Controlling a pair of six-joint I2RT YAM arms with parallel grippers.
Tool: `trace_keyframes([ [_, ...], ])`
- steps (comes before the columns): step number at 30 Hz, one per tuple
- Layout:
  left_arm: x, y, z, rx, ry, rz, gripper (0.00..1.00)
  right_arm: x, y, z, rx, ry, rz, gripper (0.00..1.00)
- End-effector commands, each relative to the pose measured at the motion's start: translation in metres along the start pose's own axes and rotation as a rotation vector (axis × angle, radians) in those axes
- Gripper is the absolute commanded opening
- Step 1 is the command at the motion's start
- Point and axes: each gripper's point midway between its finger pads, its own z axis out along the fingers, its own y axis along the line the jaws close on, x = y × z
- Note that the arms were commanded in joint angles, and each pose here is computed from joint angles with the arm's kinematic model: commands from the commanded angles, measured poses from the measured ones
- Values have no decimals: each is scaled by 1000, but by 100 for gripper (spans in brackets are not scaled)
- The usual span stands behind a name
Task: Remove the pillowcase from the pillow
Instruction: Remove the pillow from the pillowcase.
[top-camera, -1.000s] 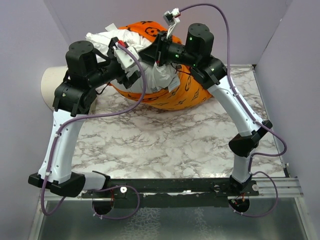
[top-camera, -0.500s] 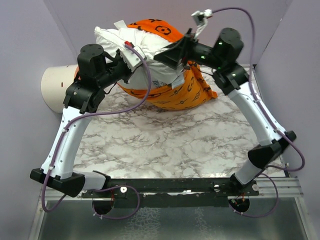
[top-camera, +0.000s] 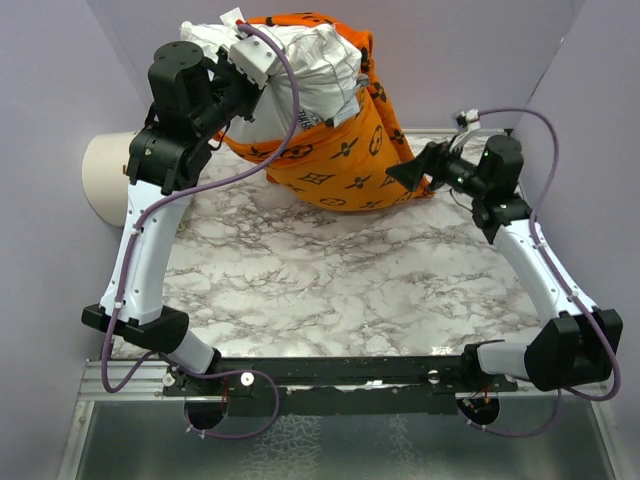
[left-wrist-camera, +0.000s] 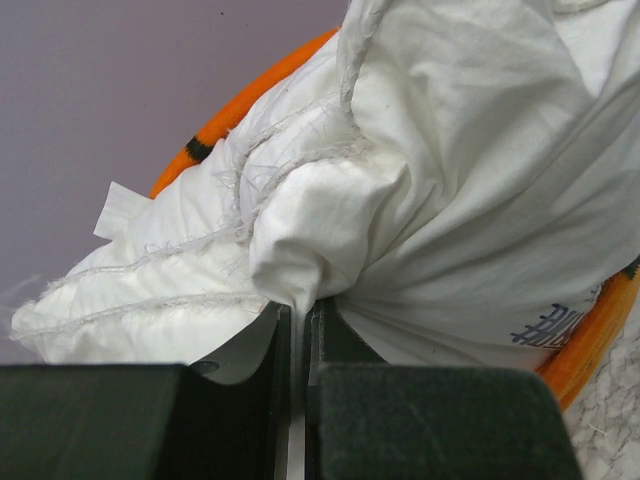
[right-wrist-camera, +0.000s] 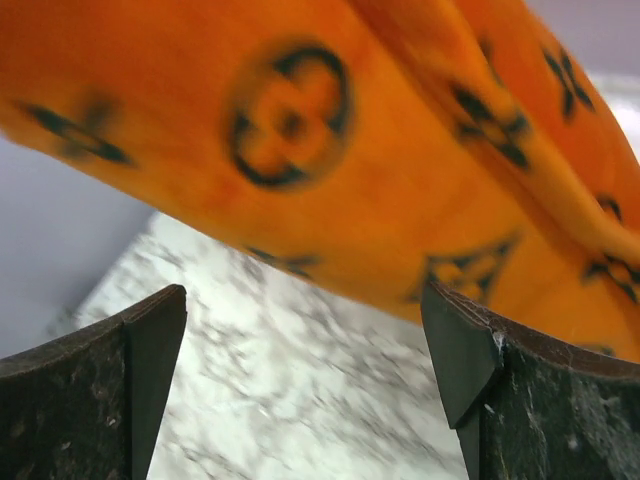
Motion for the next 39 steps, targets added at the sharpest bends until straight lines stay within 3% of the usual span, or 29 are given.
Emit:
trace_keyframes([
  [1,-83,53,-41,-215,-227,74,0,37,-46,2,118,3,-130,100],
  [10,-89,51,-48,-202,-244,116,0,14,-63,24,99,-14,-344,99],
  [22,-88,50,-50,-196,-231,146,0,-6,-51,76,-183,-35,-392,73],
  [32,-70,39,-42,-148,-195,152,0,-81,6,75,-373,-185,-455,77],
  [39,-70,38,-42,-146,-194,150,0,-82,15,98,-436,-184,-366,71],
])
